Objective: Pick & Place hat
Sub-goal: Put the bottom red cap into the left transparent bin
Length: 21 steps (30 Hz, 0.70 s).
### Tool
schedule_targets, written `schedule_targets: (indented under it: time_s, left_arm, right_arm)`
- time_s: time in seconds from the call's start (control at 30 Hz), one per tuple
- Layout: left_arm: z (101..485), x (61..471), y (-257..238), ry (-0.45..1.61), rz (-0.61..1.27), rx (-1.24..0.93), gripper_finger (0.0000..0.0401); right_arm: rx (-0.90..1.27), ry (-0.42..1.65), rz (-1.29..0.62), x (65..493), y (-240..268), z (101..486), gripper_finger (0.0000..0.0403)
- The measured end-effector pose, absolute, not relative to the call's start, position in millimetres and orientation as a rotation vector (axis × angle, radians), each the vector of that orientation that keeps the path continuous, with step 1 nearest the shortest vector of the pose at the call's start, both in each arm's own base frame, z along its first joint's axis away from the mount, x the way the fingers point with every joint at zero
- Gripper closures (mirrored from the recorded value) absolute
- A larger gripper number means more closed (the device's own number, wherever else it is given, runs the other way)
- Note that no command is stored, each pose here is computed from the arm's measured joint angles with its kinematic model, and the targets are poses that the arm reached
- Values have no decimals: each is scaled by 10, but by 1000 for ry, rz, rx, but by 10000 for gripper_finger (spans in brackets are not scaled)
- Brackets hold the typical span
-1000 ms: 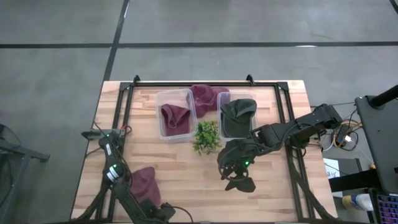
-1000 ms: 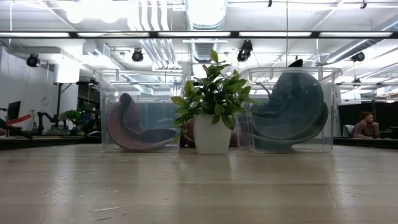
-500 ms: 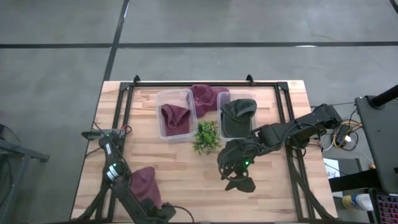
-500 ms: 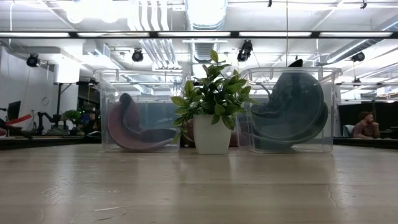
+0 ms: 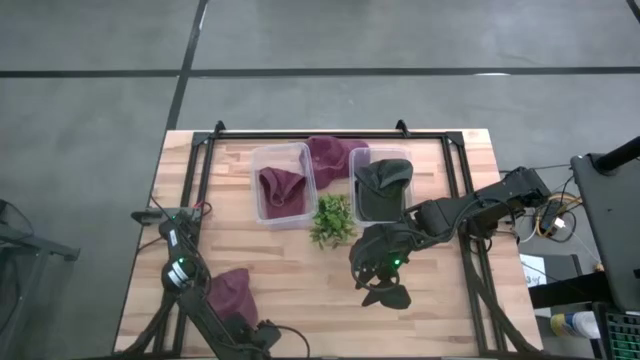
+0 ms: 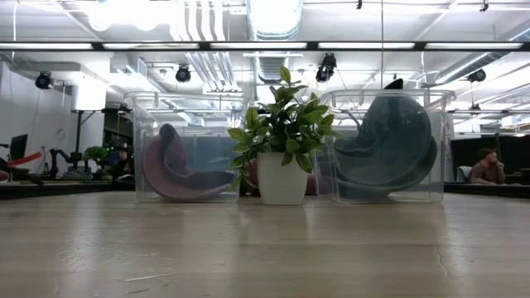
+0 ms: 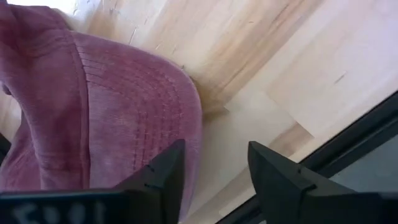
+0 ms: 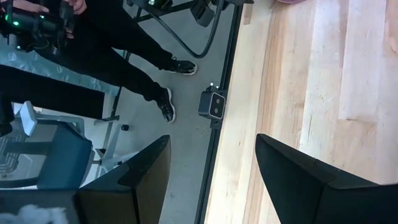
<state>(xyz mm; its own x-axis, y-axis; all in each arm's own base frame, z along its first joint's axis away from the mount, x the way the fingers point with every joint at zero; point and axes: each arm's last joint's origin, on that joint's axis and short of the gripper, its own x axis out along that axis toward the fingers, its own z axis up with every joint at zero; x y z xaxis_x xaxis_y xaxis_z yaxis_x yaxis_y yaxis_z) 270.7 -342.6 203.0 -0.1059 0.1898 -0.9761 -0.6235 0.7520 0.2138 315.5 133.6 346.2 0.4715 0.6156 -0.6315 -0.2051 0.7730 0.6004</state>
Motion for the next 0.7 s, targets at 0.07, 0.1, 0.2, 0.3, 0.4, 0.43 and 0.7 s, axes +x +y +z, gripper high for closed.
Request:
schedule_targets:
  time_s: [0.07,0.1,0.2,0.3,0.4,0.43,0.7]
  left_arm:
    - [2025,2705,-3424,1537,715,-365,212]
    - [2025,2704,-3425,1539,716,-368,200]
    - [2016,2700,-3424,1551,713,-364,163]
    - [1980,2690,-3414,1558,724,-353,127]
    - [1919,2674,-3394,1556,771,-359,105]
    - [1891,2665,-3384,1560,788,-354,101]
    - [1724,2605,-3320,1578,900,-347,101]
  right_arm:
    - [484,956,527,3156,1335,3462,174]
    - [485,956,527,3155,1336,3462,174]
    - [484,956,527,3155,1336,3462,174]
    - [484,956,527,3155,1335,3461,174]
    - [484,956,527,3155,1335,3461,174]
    - [484,956,527,3155,1335,3461,174]
    - [485,956,527,3155,1335,3462,174]
